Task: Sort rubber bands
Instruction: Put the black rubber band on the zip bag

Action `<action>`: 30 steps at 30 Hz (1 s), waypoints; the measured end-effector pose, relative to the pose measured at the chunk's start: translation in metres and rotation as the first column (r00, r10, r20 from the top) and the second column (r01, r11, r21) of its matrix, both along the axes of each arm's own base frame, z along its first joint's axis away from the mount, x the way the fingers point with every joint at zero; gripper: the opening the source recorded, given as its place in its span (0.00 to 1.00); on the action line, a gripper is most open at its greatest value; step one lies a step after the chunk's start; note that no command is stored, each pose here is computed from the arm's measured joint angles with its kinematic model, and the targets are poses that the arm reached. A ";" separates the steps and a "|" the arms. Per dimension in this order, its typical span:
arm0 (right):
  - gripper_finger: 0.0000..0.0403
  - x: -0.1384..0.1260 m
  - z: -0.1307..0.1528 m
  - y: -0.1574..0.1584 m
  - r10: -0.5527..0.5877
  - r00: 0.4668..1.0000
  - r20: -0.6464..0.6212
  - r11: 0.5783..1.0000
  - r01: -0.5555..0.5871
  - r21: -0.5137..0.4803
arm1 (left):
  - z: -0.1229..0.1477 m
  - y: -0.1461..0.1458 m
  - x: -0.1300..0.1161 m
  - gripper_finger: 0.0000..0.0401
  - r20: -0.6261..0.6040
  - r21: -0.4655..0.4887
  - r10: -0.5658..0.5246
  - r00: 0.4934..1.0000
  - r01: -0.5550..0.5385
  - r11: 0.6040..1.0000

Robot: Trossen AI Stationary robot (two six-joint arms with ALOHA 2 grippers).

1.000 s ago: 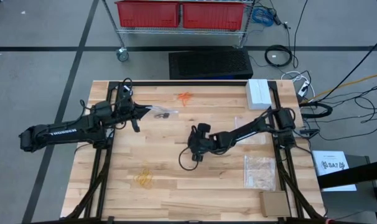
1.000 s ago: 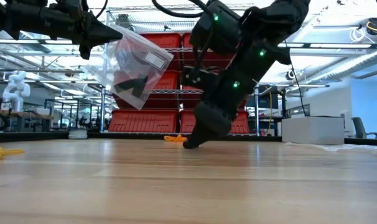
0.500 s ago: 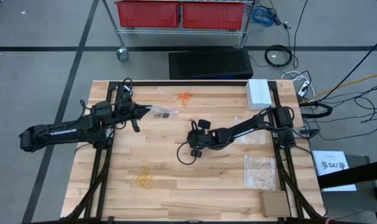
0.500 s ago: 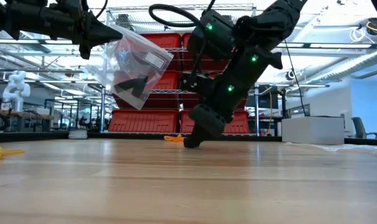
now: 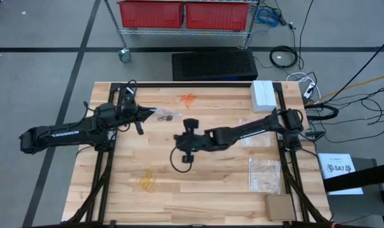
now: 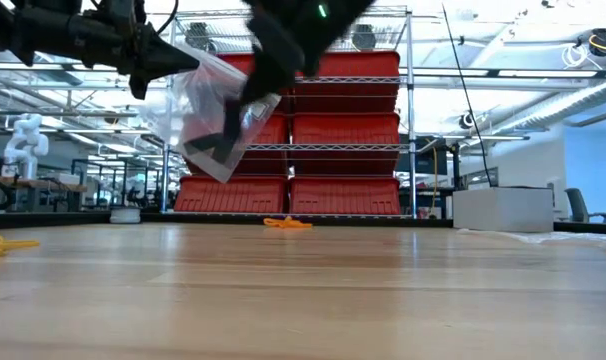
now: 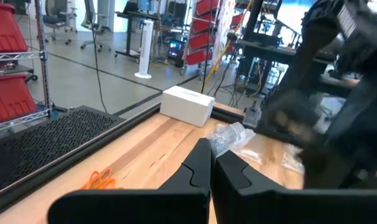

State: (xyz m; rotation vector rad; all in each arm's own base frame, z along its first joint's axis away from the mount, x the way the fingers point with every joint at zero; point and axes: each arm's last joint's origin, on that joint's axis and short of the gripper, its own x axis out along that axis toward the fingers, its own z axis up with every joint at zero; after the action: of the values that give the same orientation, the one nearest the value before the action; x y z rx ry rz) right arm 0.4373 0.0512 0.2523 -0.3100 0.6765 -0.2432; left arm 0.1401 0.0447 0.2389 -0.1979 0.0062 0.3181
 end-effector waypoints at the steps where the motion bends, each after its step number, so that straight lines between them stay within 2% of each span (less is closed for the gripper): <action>1: 0.00 0.003 0.010 -0.001 -0.005 1.000 0.023 0.999 0.005 -0.038 | -0.001 0.000 0.001 0.00 -0.006 -0.002 0.000 1.000 0.000 1.000; 4: 0.00 0.008 0.037 -0.004 -0.027 0.997 0.076 0.988 0.038 -0.146 | -0.003 0.001 0.003 0.00 -0.021 -0.007 0.000 1.000 0.000 1.000; 9: 0.00 0.013 0.061 -0.013 -0.019 0.990 0.139 0.974 0.049 -0.221 | -0.005 0.002 0.006 0.00 -0.030 -0.009 -0.001 1.000 0.000 1.000; 19: 0.00 0.014 0.063 -0.030 -0.052 0.991 0.122 0.958 0.084 -0.273 | -0.003 0.002 0.007 0.00 -0.015 -0.008 -0.022 1.000 0.022 1.000; 27: 0.00 0.013 0.057 -0.030 -0.068 0.992 0.104 0.962 0.092 -0.255 | -0.003 0.002 0.007 0.00 -0.007 -0.012 -0.025 1.000 0.025 1.000; 30: 0.00 0.012 0.056 -0.031 -0.118 0.988 0.095 0.944 0.142 -0.299 | -0.003 0.002 0.007 0.00 -0.007 -0.012 -0.025 1.000 0.025 1.000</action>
State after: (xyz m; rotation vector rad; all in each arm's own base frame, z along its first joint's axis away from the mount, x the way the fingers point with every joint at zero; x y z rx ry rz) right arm 0.4489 0.0201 0.3079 -0.5508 0.5842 -0.4863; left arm 0.1473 0.0462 0.2361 -0.2079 0.0176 0.2940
